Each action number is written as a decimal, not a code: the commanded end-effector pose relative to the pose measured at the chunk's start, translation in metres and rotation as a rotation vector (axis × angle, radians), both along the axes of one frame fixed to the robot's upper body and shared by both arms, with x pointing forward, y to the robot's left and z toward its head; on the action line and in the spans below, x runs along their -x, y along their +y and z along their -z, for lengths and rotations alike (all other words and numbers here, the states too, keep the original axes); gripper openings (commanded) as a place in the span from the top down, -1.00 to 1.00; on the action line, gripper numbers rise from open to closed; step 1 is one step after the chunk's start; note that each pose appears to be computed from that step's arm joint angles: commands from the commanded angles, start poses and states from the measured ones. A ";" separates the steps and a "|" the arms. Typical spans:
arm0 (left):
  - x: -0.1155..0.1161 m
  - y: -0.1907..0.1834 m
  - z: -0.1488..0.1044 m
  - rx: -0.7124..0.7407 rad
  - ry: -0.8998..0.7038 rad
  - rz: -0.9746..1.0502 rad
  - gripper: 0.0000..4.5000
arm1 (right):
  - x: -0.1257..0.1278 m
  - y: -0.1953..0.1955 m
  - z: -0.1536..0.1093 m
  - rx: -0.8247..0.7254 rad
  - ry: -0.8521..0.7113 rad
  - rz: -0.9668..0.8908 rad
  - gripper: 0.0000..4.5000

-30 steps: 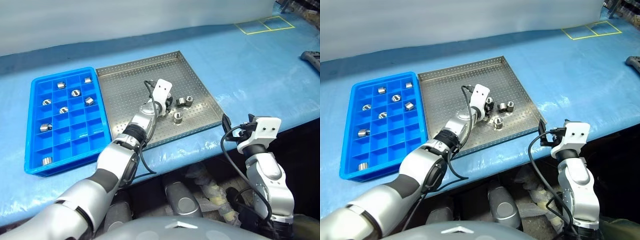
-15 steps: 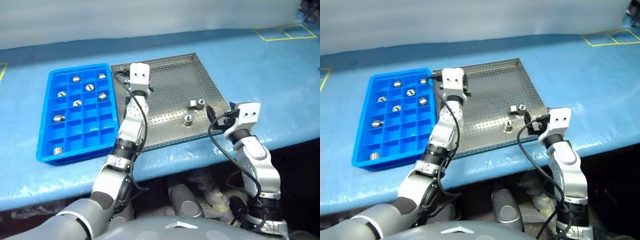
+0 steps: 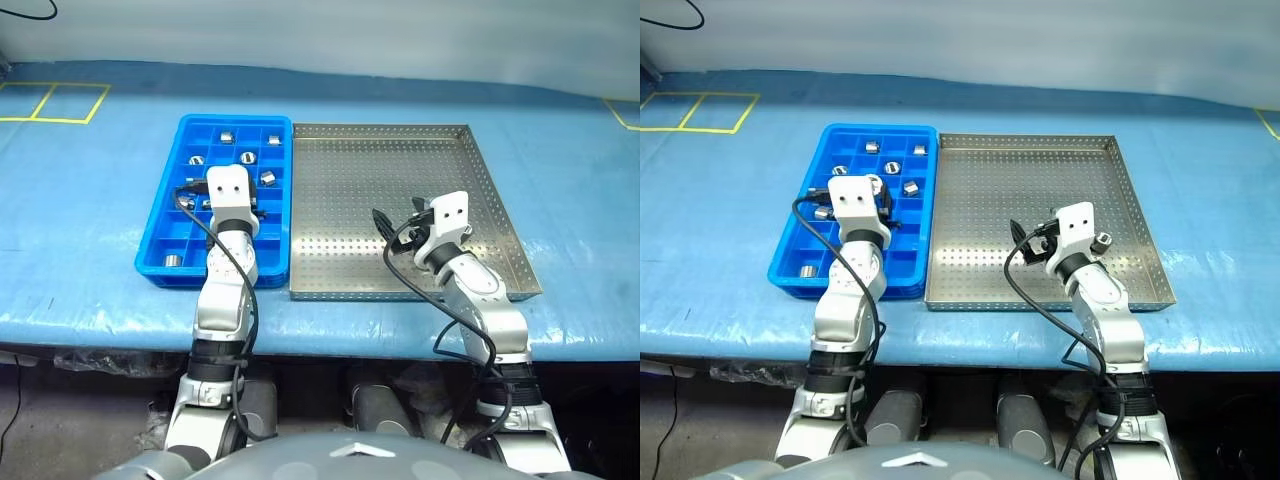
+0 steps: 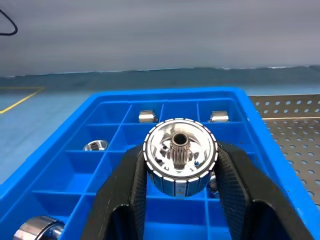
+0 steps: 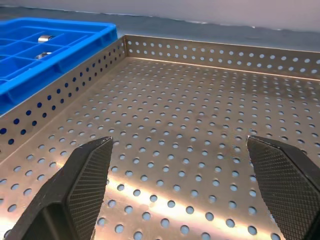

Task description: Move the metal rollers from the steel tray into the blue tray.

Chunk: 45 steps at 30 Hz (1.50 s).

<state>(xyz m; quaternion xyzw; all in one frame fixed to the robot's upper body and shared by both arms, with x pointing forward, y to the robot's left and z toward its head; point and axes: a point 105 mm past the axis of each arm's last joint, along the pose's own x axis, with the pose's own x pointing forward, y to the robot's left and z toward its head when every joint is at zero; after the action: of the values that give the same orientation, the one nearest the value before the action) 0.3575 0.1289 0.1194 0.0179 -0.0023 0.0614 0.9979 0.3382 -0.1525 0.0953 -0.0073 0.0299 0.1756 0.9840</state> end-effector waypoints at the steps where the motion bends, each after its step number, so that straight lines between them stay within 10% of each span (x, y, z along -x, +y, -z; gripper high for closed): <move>1: 0.011 -0.001 -0.011 0.005 -0.034 0.013 0.25 | -0.001 0.002 -0.007 0.010 -0.035 -0.009 -1.00; 28: 0.035 0.035 0.040 0.016 0.191 -0.243 0.25 | 0.002 -0.010 -0.001 0.021 -0.022 0.026 -1.00; 31: 0.034 0.032 0.045 0.019 0.220 -0.226 -0.19 | 0.002 -0.011 -0.001 0.020 -0.025 0.032 -1.00; 34: 0.020 0.009 0.024 0.090 0.112 -0.033 -0.63 | 0.003 -0.015 -0.003 0.020 -0.032 0.049 -1.00; 40: -0.004 -0.042 -0.046 0.127 -0.171 0.355 -0.63 | 0.010 -0.029 -0.007 0.014 -0.048 0.110 -1.00; 45: -0.010 -0.118 -0.039 0.021 -0.116 0.763 -0.63 | 0.022 -0.047 -0.014 -0.019 -0.077 0.208 -1.00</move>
<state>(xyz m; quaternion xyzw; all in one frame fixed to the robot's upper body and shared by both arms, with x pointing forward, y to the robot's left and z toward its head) 0.3718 0.0336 0.1696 -0.0072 -0.0798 -0.2556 0.9635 0.3197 -0.1913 0.0883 -0.0056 0.0320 0.0921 0.9952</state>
